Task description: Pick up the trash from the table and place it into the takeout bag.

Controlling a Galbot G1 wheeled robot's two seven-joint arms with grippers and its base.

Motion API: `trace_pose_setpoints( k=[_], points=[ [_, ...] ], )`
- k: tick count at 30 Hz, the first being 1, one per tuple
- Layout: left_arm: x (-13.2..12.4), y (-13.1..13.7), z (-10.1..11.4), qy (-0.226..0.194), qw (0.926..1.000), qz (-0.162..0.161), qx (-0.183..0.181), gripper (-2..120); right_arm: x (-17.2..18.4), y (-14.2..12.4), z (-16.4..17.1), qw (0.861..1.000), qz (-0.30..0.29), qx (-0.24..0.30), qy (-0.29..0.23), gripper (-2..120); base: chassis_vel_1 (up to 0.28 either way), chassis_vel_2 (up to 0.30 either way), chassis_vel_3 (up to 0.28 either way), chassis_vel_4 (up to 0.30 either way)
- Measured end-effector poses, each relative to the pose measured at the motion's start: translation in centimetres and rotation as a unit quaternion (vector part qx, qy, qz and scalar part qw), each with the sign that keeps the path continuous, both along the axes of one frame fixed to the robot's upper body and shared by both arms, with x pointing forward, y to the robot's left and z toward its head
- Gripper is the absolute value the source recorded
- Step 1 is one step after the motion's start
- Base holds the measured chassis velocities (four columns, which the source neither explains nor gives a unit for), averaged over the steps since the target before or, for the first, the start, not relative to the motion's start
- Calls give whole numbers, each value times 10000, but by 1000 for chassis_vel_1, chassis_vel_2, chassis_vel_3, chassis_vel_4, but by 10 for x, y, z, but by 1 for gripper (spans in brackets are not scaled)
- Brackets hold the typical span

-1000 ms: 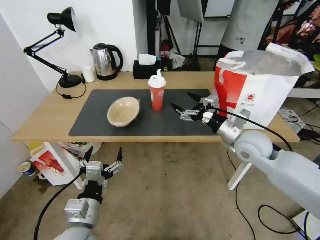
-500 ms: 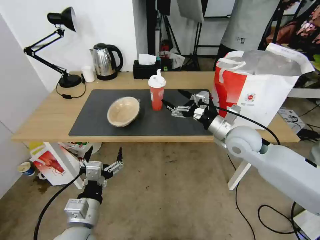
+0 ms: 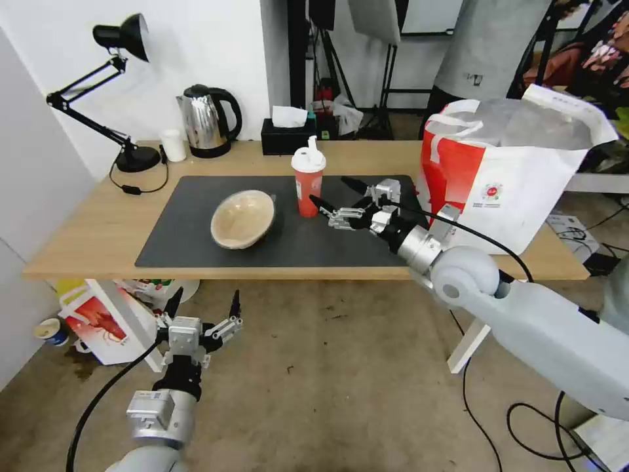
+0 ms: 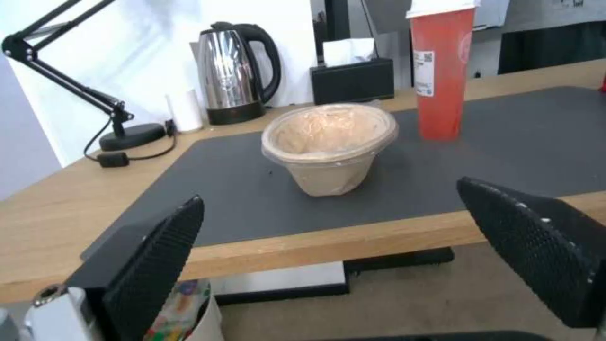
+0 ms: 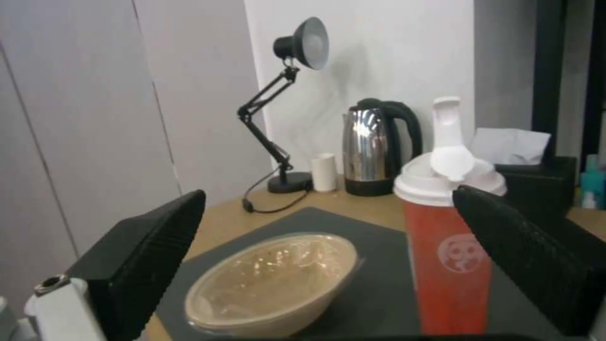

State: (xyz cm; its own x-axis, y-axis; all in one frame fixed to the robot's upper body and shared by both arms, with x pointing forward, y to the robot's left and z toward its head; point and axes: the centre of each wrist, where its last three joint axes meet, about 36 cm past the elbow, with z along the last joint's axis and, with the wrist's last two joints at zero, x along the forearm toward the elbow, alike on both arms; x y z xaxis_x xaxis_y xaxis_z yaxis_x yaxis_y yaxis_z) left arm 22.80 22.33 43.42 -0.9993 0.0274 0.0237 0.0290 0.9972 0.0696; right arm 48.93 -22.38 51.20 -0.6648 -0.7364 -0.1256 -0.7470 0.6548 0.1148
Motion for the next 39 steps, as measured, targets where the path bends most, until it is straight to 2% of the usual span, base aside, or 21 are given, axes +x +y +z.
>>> trace_pose_setpoints(
  k=[17,39],
  points=[
    [0,0,0,0,10000,0,0,100,9,1,-13,9996,-251,-34,94,100,0,0,0,0],
    [0,0,0,0,10000,0,0,100,19,10,-28,9992,-306,66,244,100,0,0,0,0]
  ],
)
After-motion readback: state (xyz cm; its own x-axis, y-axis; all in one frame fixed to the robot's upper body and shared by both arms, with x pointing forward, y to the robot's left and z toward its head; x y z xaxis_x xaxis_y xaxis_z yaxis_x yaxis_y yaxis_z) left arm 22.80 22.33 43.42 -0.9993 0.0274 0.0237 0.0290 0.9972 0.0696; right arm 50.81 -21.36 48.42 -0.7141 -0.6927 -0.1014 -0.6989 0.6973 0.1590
